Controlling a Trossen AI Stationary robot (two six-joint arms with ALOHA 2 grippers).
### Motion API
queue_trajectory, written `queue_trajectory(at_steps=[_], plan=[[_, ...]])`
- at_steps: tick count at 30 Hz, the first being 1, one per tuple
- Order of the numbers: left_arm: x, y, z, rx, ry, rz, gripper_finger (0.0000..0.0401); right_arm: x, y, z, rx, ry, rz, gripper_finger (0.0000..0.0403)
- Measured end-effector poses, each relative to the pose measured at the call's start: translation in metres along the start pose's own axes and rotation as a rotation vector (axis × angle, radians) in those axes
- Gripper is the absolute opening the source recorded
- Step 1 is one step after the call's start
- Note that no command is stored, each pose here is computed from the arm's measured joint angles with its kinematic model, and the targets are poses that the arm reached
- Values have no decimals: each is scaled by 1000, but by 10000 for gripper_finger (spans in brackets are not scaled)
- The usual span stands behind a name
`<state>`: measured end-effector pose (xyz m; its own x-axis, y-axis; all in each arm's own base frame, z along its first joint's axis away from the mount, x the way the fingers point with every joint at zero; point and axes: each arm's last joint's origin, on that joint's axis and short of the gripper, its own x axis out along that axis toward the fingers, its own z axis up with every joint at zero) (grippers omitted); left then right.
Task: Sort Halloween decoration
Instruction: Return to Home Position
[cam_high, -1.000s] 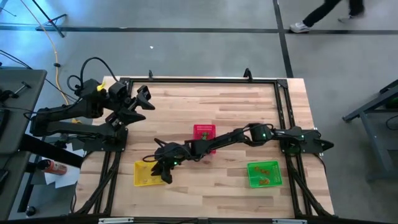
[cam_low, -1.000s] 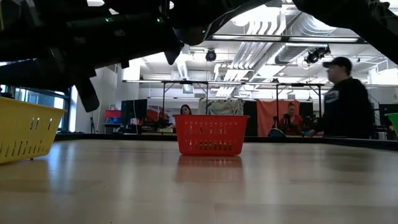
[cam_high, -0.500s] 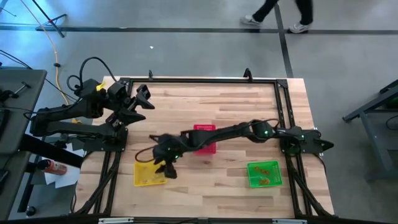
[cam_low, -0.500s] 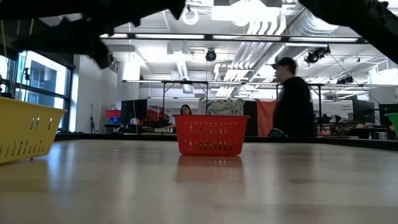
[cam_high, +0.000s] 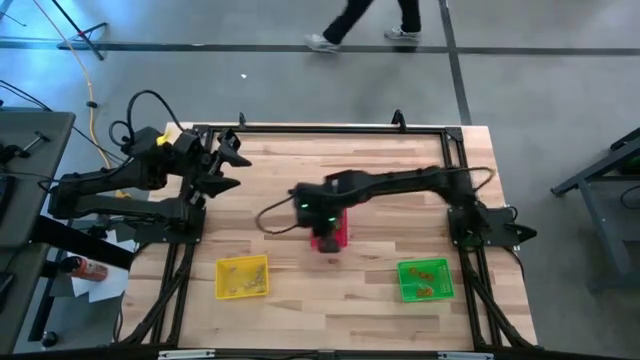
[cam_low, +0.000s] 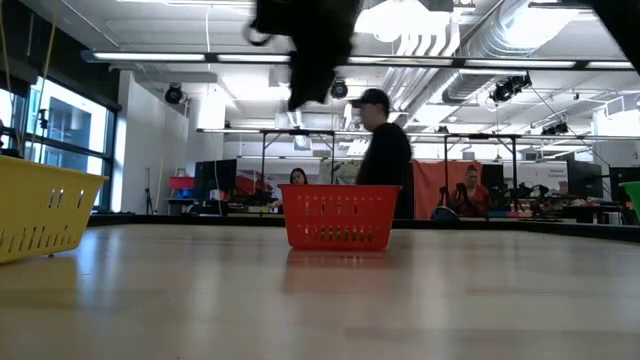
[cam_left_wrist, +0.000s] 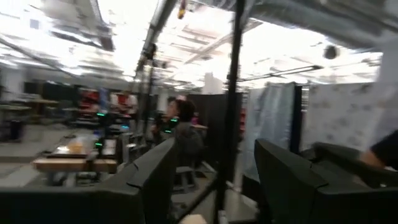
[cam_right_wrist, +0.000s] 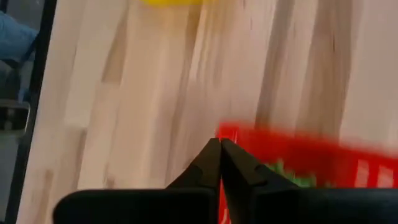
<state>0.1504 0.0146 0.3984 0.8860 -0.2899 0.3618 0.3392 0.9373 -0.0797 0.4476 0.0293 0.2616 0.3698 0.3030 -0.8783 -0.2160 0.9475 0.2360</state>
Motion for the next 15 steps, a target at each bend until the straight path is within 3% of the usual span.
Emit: queue_trajectory(at_steps=[7, 11, 15], plan=[[7, 9, -7, 6, 13, 97, 204, -41, 7, -97, 157, -112, -70, 1], [16, 17, -17, 19, 44, 142, 204, -64, 22, -162, 269, -248, -111, 1], [25, 28, -28, 28, 66, 237, 204, -81, 35, -214, 306, -424, -128, 1]])
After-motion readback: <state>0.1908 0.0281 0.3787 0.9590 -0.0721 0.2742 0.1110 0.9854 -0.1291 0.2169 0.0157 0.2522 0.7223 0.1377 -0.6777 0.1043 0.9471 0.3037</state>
